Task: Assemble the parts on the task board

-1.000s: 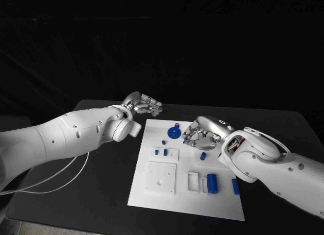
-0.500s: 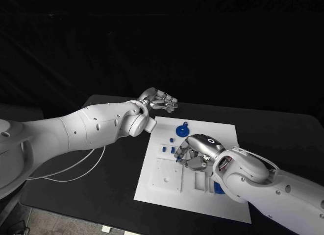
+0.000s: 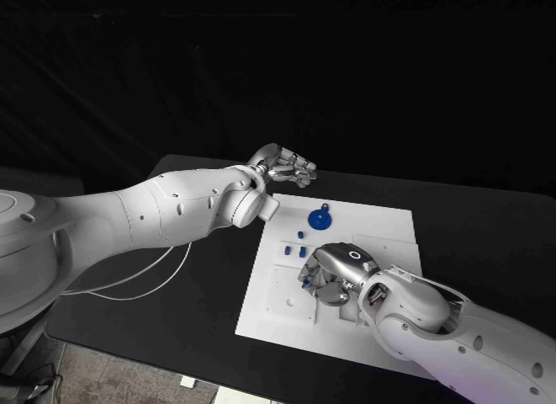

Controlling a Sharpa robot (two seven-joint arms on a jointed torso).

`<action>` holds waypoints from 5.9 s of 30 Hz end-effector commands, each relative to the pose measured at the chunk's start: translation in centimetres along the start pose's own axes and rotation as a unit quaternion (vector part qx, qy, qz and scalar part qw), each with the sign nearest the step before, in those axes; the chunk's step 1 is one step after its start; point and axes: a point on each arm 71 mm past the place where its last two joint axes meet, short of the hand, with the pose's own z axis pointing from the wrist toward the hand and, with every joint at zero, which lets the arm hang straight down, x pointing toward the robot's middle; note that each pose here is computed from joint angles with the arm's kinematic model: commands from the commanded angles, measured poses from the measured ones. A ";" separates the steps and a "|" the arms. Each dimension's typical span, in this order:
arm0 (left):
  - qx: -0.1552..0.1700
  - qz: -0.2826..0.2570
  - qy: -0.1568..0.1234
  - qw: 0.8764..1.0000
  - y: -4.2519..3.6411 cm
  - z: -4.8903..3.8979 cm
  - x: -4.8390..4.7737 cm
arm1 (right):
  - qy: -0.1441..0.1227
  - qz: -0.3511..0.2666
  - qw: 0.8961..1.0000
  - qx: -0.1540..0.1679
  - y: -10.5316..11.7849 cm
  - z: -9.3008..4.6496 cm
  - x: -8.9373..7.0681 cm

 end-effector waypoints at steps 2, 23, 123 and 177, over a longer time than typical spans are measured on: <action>0.007 -0.006 0.004 1.000 -0.28 0.06 0.22 | 0.002 -0.029 1.000 0.007 -0.1 0.0 0.3; 0.002 -0.006 0.006 1.000 -0.15 0.01 0.09 | 0.009 -0.044 0.999 0.009 -0.4 -0.3 0.5; -0.014 -0.076 0.056 0.995 0.05 -0.22 0.73 | -0.007 -0.025 0.999 0.022 0.1 -0.5 0.2; -0.014 -0.080 0.072 0.994 0.22 -0.31 0.60 | 0.065 -0.064 0.987 0.130 -9.5 -4.9 -8.7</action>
